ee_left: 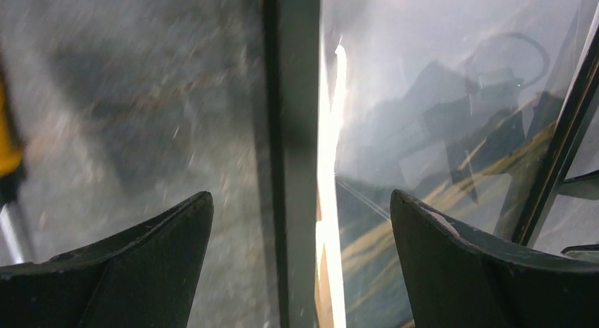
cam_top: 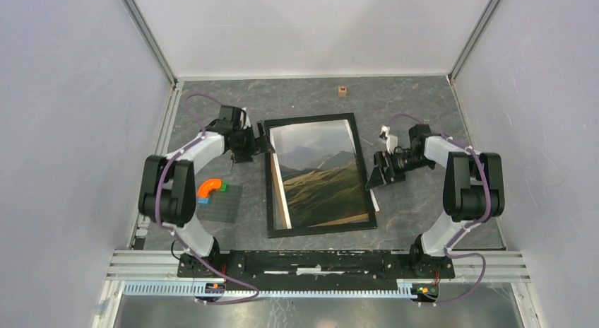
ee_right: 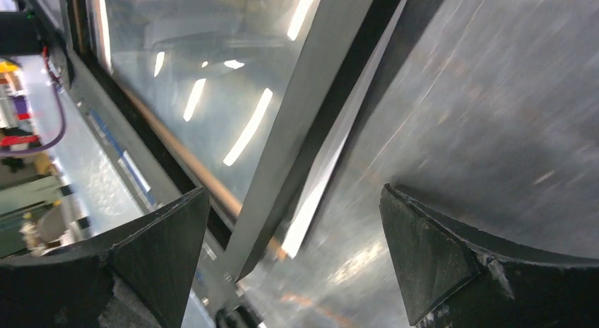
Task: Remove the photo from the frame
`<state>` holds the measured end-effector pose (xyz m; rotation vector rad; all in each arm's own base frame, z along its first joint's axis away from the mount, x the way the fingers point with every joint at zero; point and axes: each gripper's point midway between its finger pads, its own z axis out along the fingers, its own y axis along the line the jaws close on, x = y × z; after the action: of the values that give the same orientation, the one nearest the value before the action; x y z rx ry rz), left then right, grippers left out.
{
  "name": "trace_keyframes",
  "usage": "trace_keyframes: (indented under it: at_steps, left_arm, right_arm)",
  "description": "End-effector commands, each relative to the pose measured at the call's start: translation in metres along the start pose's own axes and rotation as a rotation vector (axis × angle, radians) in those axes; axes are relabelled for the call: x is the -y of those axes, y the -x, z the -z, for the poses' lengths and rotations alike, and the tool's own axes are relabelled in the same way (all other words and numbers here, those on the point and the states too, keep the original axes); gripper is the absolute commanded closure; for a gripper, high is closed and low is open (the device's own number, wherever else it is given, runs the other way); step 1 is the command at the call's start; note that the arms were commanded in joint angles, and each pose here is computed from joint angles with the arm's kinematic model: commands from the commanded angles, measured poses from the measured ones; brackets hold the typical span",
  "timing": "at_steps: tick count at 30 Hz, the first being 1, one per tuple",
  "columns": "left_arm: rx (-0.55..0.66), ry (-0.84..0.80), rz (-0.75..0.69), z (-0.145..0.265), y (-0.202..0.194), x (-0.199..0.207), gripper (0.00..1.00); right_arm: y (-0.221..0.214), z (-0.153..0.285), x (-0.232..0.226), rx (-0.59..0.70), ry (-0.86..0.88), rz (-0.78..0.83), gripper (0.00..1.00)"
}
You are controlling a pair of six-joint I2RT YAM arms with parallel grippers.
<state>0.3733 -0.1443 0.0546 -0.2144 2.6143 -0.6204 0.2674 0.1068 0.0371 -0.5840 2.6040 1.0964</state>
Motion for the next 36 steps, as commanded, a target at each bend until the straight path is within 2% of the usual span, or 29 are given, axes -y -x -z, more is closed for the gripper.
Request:
trace_keyframes:
  at_steps: [1,9,13,17,24,26,30,36]
  left_arm:
    - [-0.042,0.032,0.097,0.036,-0.032,-0.009,0.0]
    - [-0.179,0.021,0.198,0.037,-0.102,-0.022,0.0]
    - [-0.196,-0.016,0.183,0.025,-0.113,-0.018,0.0]
    - [-0.187,-0.092,0.181,0.013,-0.104,-0.001,0.0]
    - [-0.145,-0.165,0.178,0.009,-0.081,0.032,0.0]
    - [-0.123,-0.132,0.161,0.012,-0.076,0.028,0.0]
    - [-0.09,-0.07,0.13,0.027,-0.072,0.015,0.0]
    - [-0.042,0.011,0.087,0.039,-0.063,0.001,0.0]
  right_arm:
    - [-0.073,0.0,-0.005,-0.18,-0.07,-0.188,0.02]
    - [-0.115,-0.019,-0.01,-0.268,-0.02,-0.331,0.02]
    - [-0.129,-0.031,-0.019,-0.298,0.034,-0.353,0.02]
    - [-0.133,-0.044,-0.043,-0.33,0.104,-0.304,0.02]
    - [-0.112,-0.052,-0.057,-0.338,0.177,-0.239,0.02]
    - [-0.1,-0.047,-0.051,-0.318,0.152,-0.207,0.02]
    - [-0.059,-0.028,-0.039,-0.185,0.069,-0.149,0.02]
    - [-0.033,-0.006,-0.037,-0.144,-0.026,-0.058,0.02]
